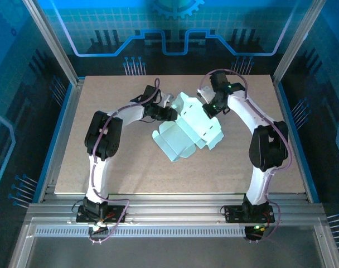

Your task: Fold the paper box

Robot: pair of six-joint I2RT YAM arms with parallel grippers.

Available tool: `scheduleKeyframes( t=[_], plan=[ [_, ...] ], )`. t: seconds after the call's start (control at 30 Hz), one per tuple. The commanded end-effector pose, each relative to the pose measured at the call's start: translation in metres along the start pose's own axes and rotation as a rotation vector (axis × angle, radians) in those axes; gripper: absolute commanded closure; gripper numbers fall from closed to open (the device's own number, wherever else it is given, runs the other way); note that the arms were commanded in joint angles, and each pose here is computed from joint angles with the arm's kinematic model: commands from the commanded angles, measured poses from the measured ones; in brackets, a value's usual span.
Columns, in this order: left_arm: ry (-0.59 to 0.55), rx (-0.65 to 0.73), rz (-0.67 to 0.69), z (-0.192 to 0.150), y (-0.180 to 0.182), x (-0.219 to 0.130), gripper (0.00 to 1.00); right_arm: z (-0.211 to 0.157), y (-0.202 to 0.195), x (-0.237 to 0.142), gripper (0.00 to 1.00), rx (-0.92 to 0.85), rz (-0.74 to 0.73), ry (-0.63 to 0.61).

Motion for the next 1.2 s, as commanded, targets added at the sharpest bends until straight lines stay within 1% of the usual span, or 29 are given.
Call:
scheduleKeyframes(
  t=[0.0, 0.1, 0.17, 0.37, 0.47, 0.53, 0.57, 0.6, 0.63, 0.7, 0.77, 0.87, 0.9, 0.97, 1.07, 1.17],
  plan=[
    [-0.045, 0.023, 0.007, 0.003, -0.017, -0.01, 0.67, -0.002, -0.007, 0.002, 1.0, 0.05, -0.012, 0.033],
    [-0.064, 0.052, 0.019, 0.002, -0.022, -0.011, 0.68, -0.002, -0.007, 0.004, 1.0, 0.06, -0.007, 0.036],
    [-0.077, 0.074, 0.027, 0.002, -0.024, -0.01, 0.7, -0.002, -0.006, 0.004, 1.0, 0.063, -0.006, 0.037],
    [-0.109, 0.117, 0.104, -0.001, -0.027, -0.013, 0.75, -0.005, -0.009, 0.008, 1.0, 0.078, -0.019, 0.061],
    [-0.133, 0.153, 0.123, -0.002, -0.031, -0.015, 0.78, -0.006, -0.008, 0.011, 1.0, 0.084, -0.015, 0.069],
    [-0.143, 0.196, 0.128, -0.002, -0.036, -0.015, 0.79, -0.005, -0.007, 0.012, 1.0, 0.089, -0.007, 0.069],
    [-0.143, 0.218, 0.135, -0.002, -0.038, -0.013, 0.76, -0.004, -0.007, 0.012, 1.0, 0.09, -0.003, 0.069],
    [-0.14, 0.244, 0.141, -0.002, -0.04, -0.011, 0.69, -0.004, -0.006, 0.012, 1.0, 0.089, 0.0, 0.067],
    [-0.14, 0.258, 0.15, -0.002, -0.04, -0.01, 0.66, -0.004, -0.005, 0.012, 1.0, 0.088, 0.003, 0.066],
    [-0.132, 0.264, 0.155, -0.001, -0.039, -0.005, 0.66, -0.003, -0.003, 0.013, 1.0, 0.085, 0.009, 0.066],
    [-0.121, 0.261, 0.157, 0.0, -0.037, -0.002, 0.69, -0.004, -0.003, 0.012, 1.0, 0.087, 0.009, 0.068],
    [-0.12, 0.268, 0.148, -0.002, -0.038, 0.0, 0.79, -0.005, -0.004, 0.011, 1.0, 0.091, 0.005, 0.068],
    [-0.118, 0.276, 0.153, -0.005, -0.038, 0.0, 0.83, -0.005, -0.004, 0.012, 1.0, 0.093, 0.005, 0.069],
    [-0.118, 0.31, 0.166, -0.007, -0.041, 0.0, 0.88, -0.005, -0.004, 0.012, 1.0, 0.1, 0.004, 0.069],
    [-0.121, 0.378, 0.227, -0.012, -0.049, 0.002, 0.93, -0.004, -0.004, 0.012, 1.0, 0.116, 0.003, 0.064],
    [-0.131, 0.458, 0.319, -0.016, -0.055, 0.006, 0.97, -0.003, -0.003, 0.013, 1.0, 0.125, -0.013, 0.065]
  ],
)
Point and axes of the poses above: each hand's point on the last joint's axis, 136 mm out from that joint toward the fingers, its own x axis out along the fingers, its own y axis along the line the jaws close on, z = x × y, the point moved 4 cm from there along -x, back along the fingers, and after that the axes turned 4 degrees about x, right-handed, at the moved point
